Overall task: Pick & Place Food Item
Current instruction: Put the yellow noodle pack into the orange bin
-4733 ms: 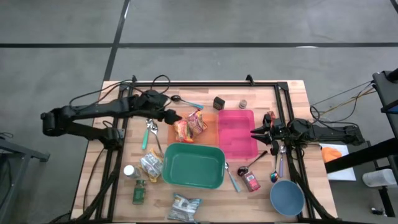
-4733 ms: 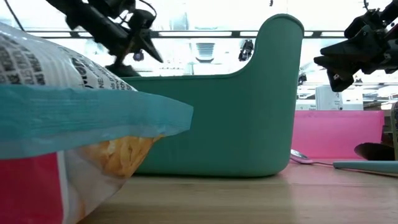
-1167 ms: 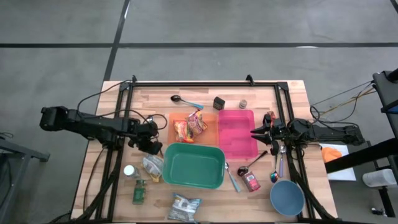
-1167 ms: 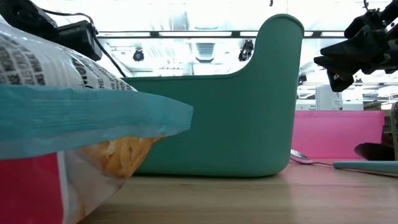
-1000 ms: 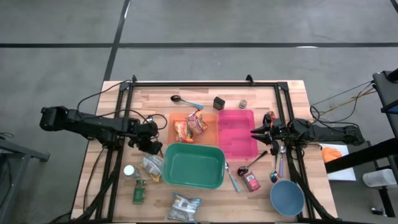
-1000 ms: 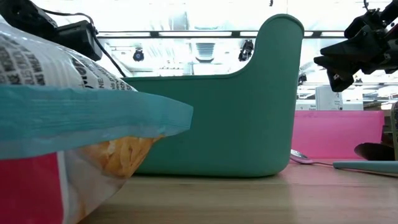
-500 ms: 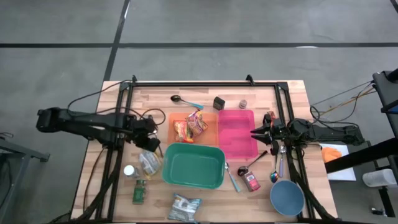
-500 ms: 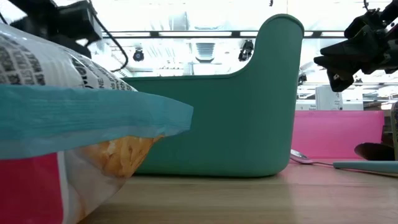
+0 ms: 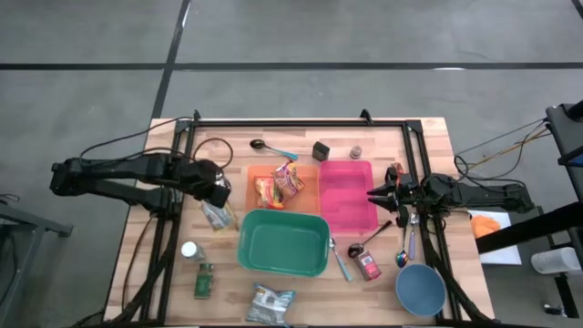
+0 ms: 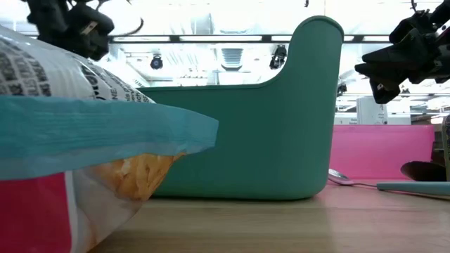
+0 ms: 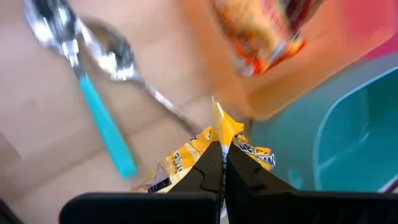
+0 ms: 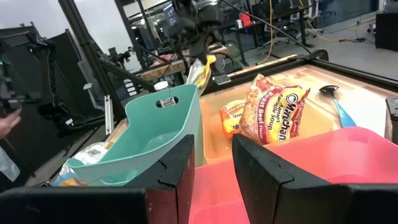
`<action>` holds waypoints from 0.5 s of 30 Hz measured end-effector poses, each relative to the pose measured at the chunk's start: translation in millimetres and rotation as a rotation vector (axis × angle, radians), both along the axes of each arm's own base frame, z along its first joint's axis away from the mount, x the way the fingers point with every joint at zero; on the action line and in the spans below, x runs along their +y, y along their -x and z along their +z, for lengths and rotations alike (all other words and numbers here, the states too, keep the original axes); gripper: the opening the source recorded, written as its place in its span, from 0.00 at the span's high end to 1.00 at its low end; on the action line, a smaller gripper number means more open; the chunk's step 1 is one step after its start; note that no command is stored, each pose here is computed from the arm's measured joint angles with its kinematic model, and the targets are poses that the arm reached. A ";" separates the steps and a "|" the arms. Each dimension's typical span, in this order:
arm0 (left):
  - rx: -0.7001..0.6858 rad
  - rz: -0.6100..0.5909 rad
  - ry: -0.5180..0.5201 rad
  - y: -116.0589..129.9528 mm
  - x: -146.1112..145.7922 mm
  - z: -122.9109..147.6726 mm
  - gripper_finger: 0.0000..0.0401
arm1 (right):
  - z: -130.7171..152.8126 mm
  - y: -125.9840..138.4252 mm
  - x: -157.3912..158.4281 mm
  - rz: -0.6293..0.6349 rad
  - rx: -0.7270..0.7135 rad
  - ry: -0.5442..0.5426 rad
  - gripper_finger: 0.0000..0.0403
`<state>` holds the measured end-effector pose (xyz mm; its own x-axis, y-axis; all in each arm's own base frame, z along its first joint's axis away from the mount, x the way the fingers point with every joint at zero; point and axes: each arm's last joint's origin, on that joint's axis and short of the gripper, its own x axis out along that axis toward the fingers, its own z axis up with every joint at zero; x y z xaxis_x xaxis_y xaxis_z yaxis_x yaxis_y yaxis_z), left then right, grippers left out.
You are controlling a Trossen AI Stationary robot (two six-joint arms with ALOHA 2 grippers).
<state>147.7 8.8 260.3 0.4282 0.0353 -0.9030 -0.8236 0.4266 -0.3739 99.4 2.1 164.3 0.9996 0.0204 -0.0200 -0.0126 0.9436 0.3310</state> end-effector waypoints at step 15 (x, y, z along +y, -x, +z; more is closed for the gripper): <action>-0.330 0.029 -0.532 -16.6 12.8 79.6 0.99 | 0.1 0.0 0.0 -0.001 0.000 0.000 0.73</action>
